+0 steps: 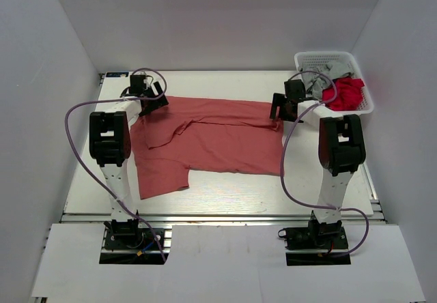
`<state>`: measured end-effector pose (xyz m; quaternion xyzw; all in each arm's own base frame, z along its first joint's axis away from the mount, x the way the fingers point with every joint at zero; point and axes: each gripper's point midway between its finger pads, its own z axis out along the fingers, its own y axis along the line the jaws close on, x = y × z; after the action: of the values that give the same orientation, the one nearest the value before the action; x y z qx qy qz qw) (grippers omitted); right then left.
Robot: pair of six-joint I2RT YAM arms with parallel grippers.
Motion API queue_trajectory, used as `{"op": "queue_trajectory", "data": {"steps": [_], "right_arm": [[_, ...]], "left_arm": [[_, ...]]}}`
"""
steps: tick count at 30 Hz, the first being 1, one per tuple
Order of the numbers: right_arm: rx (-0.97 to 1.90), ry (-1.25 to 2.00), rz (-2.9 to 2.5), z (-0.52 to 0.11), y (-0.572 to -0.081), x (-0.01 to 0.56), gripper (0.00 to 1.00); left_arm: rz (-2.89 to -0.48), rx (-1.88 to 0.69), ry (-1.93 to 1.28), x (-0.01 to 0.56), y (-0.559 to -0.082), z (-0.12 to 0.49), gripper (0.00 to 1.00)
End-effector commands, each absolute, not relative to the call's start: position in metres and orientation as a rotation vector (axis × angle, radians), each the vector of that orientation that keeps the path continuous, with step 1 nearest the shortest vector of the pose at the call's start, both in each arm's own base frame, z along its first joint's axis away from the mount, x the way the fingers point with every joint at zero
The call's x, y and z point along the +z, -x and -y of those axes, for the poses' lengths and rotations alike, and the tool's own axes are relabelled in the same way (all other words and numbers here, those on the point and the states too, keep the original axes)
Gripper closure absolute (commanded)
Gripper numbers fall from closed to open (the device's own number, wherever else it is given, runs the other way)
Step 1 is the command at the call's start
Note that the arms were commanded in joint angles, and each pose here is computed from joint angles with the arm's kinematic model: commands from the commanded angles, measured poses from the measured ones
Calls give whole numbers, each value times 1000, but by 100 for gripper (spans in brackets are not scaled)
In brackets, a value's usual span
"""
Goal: Fold and stack the t-shirts
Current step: Fold the flattened tshirt in 1/3 of the way
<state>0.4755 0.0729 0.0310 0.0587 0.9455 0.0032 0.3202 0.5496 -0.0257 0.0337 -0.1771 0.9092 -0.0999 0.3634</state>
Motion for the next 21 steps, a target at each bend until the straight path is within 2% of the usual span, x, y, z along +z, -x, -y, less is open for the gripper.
{"op": "queue_trajectory", "data": {"steps": [1, 6, 7, 11, 17, 21], "right_arm": [[177, 29, -2284, -109, -506, 108, 11], [103, 96, -2221, -129, -529, 128, 11], [40, 83, -2259, -126, -534, 116, 11], [-114, 28, -2282, -115, -551, 107, 23], [-352, 129, -2332, -94, -558, 77, 29], [-462, 209, -2356, -82, -554, 66, 44]], "left_arm": [[-2403, -273, 406, 33, -533, 27, 0], [-2371, -300, 376, 44, -540, 30, 0], [-2371, -300, 376, 44, -540, 30, 0], [-2368, -261, 379, 49, -542, 25, 0], [-2388, -243, 376, 45, -541, 23, 0], [-2396, -231, 382, 40, -540, 21, 0]]}}
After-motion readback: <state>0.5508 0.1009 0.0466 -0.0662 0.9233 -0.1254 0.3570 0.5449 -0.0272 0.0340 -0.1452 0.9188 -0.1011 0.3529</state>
